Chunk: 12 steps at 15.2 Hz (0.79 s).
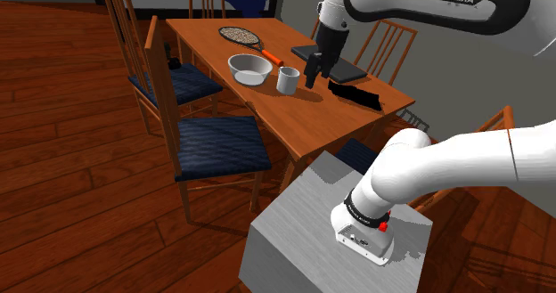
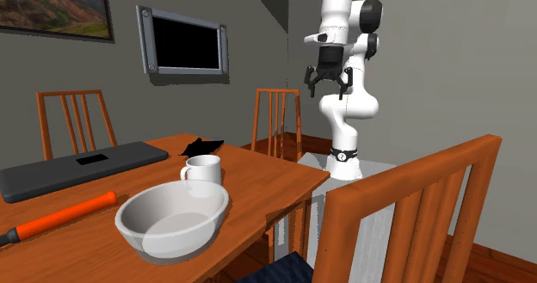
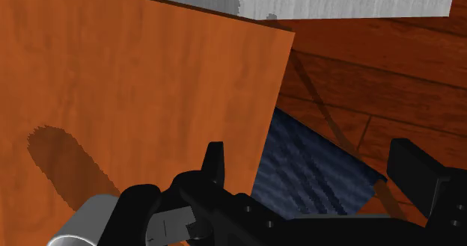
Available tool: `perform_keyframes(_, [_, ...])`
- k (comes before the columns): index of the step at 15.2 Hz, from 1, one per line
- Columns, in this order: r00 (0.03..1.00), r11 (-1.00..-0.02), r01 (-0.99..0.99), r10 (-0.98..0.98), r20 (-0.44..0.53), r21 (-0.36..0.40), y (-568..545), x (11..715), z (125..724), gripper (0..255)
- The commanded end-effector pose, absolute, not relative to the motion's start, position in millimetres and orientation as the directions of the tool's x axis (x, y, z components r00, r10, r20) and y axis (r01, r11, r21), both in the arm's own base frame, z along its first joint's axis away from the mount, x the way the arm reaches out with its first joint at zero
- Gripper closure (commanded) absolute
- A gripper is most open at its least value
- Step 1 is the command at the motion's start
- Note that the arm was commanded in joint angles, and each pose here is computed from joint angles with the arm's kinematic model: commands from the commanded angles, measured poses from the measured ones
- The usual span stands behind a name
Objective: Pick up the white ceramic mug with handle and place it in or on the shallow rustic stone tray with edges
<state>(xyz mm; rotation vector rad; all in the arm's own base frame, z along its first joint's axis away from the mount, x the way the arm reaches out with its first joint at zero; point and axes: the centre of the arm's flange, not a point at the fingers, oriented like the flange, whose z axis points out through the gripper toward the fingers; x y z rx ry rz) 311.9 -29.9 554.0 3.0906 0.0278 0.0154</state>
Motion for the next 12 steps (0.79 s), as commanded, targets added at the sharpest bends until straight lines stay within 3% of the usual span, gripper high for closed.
perform_keyframes(1, [1.0,-0.999,0.018,0.018,0.01,0.051,-30,312,554,0])
perform_keyframes(12, [0.999,-0.999,0.037,0.037,-0.001,0.031,-127,409,499,0])
